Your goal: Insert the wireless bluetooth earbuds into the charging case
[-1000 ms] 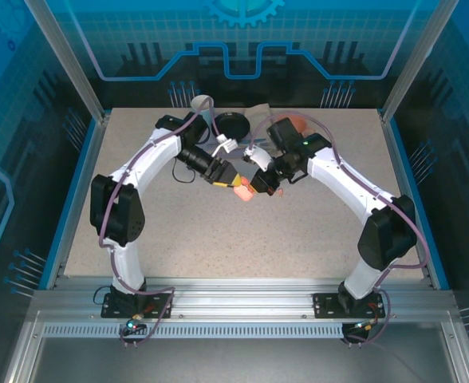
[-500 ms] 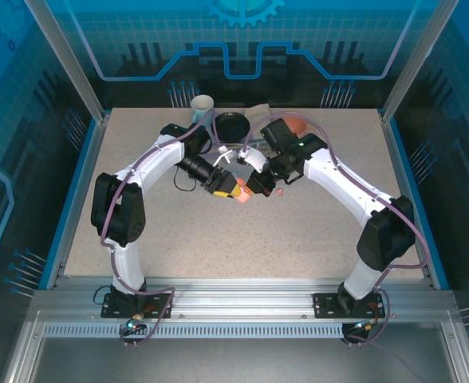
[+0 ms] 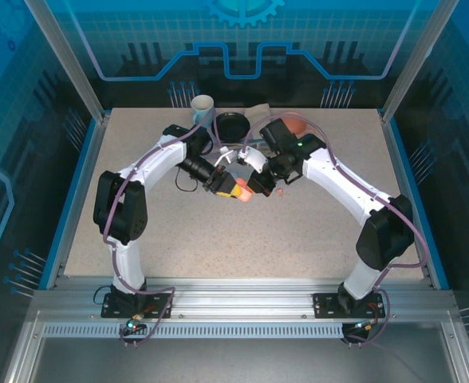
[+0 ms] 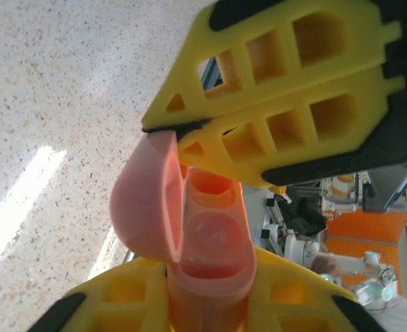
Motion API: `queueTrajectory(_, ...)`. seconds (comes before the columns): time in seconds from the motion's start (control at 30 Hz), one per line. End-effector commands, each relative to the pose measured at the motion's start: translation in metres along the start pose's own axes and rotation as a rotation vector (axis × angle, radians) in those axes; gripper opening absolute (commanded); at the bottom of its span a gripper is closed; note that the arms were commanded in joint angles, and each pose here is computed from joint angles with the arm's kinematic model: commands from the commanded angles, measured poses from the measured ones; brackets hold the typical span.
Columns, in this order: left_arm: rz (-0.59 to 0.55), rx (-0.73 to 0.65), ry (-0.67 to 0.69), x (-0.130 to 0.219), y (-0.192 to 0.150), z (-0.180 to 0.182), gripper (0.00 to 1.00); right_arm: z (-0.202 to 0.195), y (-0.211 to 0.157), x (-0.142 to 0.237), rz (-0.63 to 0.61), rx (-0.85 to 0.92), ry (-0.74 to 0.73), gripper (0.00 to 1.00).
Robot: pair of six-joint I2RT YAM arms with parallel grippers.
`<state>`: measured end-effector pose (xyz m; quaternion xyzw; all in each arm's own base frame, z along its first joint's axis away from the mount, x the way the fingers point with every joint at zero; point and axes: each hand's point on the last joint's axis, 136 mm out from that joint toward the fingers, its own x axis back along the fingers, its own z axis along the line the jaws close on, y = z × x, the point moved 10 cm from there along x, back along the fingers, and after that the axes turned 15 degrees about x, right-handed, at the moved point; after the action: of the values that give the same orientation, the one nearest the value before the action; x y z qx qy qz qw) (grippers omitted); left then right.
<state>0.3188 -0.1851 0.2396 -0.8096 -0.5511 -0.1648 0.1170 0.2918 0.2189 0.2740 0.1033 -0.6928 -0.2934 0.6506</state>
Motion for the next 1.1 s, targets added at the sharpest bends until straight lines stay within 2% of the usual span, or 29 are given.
queueTrajectory(0.0, 0.003, -0.014, -0.05, -0.004, -0.001, 0.001, 0.12, -0.003, 0.013, 0.013, -0.048, 0.0, -0.019, 0.0)
queueTrajectory(0.07, -0.013, -0.03, -0.056, -0.003, -0.002, 0.0, 0.08, -0.008, 0.017, 0.023, -0.079, -0.028, -0.039, 0.0)
queueTrajectory(0.1, -0.023, -0.044, -0.059, -0.003, -0.004, -0.002, 0.05, -0.01, 0.018, 0.028, -0.094, -0.045, -0.047, 0.05)
queueTrajectory(0.13, -0.035, -0.059, -0.057, -0.002, -0.005, -0.004, 0.04, -0.013, 0.019, 0.035, -0.12, -0.066, -0.056, 0.14)
queueTrajectory(0.2, -0.068, -0.092, -0.044, 0.0, -0.008, -0.009, 0.01, -0.022, 0.018, 0.056, -0.189, -0.144, -0.088, 0.41)
queueTrajectory(0.33, -0.167, -0.183, 0.021, 0.009, -0.015, -0.022, 0.0, -0.034, 0.007, 0.1, -0.326, -0.336, -0.156, 0.57)
queueTrajectory(0.4, -0.254, -0.228, 0.078, 0.014, -0.019, -0.027, 0.0, -0.037, -0.001, 0.112, -0.366, -0.441, -0.192, 0.58)
queueTrajectory(0.5, -0.447, -0.315, 0.164, 0.022, -0.025, -0.036, 0.0, -0.043, -0.016, 0.111, -0.354, -0.63, -0.268, 0.6)
queueTrajectory(0.57, -0.59, -0.39, 0.196, 0.029, -0.031, -0.04, 0.0, -0.046, -0.025, 0.097, -0.321, -0.729, -0.293, 0.61)
queueTrajectory(0.73, -0.974, -0.534, 0.248, 0.039, -0.054, -0.036, 0.0, -0.054, -0.043, 0.034, -0.127, -0.947, -0.307, 0.62)
queueTrajectory(0.87, -1.124, -0.62, 0.241, 0.038, -0.068, -0.027, 0.0, -0.057, -0.04, -0.013, -0.001, -1.018, -0.334, 0.62)
queueTrajectory(0.93, -1.174, -0.715, 0.224, 0.031, -0.077, -0.025, 0.0, -0.059, -0.039, -0.031, 0.055, -1.06, -0.373, 0.62)
queueTrajectory(1.07, -1.176, -0.82, 0.246, 0.017, -0.084, -0.017, 0.0, -0.066, -0.035, -0.059, 0.108, -1.122, -0.409, 0.62)
